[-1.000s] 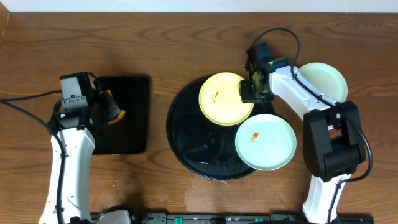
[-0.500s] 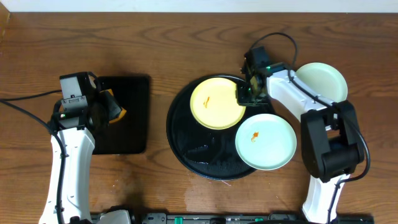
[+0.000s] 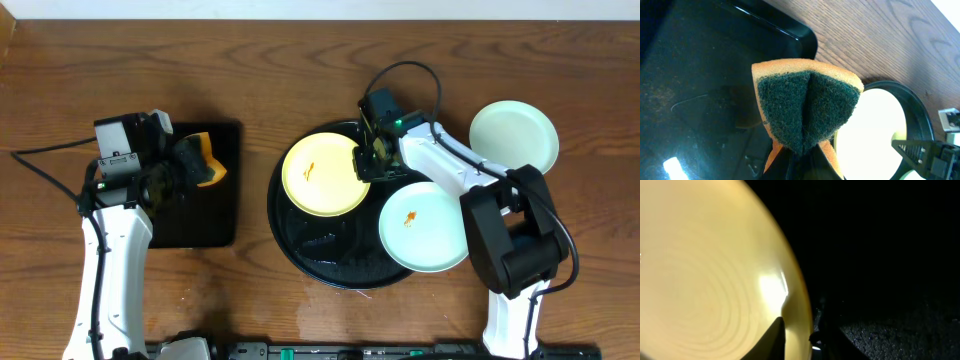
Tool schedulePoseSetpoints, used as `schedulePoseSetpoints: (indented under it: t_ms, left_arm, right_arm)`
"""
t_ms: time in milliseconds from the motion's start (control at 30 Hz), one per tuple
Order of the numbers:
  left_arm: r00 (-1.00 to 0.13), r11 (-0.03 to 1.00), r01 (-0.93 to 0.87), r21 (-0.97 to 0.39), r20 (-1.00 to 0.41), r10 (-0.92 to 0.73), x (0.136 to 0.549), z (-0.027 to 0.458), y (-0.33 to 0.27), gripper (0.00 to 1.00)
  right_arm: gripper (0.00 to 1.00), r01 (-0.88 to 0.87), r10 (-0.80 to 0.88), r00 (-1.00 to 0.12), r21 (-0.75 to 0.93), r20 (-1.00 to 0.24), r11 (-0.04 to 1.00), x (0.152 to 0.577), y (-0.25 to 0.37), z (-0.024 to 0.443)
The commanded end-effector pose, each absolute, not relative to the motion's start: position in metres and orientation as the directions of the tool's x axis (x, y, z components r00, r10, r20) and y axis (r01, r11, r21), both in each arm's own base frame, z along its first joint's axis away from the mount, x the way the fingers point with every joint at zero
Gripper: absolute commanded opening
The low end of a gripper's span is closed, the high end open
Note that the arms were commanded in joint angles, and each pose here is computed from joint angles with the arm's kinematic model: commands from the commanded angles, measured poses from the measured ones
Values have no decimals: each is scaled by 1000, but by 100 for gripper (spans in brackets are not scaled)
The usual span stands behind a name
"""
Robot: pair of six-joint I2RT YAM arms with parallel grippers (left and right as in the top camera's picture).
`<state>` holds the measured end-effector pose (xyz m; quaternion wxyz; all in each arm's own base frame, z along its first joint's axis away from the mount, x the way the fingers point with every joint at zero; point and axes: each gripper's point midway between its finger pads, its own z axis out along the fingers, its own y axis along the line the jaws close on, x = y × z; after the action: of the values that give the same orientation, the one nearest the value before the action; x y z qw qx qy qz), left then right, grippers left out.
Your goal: Clean dirty plates on tray and stack at the side
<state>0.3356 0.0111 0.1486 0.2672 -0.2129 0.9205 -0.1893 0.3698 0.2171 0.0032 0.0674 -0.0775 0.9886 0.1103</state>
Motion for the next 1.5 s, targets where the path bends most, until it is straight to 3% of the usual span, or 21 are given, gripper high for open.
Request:
schedulePoseSetpoints:
  t_ms: [0,133,167,400,633,800,1167,1467]
  left_arm:
    - [-781,840,-262,-475,-407,-474,335,147,7,7]
    - [-783,841,-255,-477,-408,-469,336,147,4,8]
    - [-789,842,-243,-482,-406,-461,336,148,0,7]
    - [-858,858,-85,-506,-400,-321,330,150,-59,8]
    - [-900,856,13,-517,-378,-215,322,145,-115,7]
    - [-910,868,-57,-492,-333,-249,325,126,-133,8]
    - [-933,837,-68,-543,-263,-245,340,82,-198,7]
    - [-922,840,-128,-527,-250,-297,348,62,-207,8]
  right_arm:
    - [18,-121,-107,-991,203,-80,972,361,213,-21]
    - [2,-112,-102,-993,243,-55,963,356,219,-19]
    - [1,-112,-102,-993,239,-51,965,355,217,-20]
    - [1,-226,-212,-973,227,-85,947,359,216,-17]
    - [1,-199,-190,-980,193,-64,961,361,200,-17]
    - [1,-190,-185,-981,109,-48,976,360,184,-13]
    - [1,-180,-174,-983,111,-55,977,363,185,4]
    - [1,-169,-163,-985,112,-54,979,363,186,4]
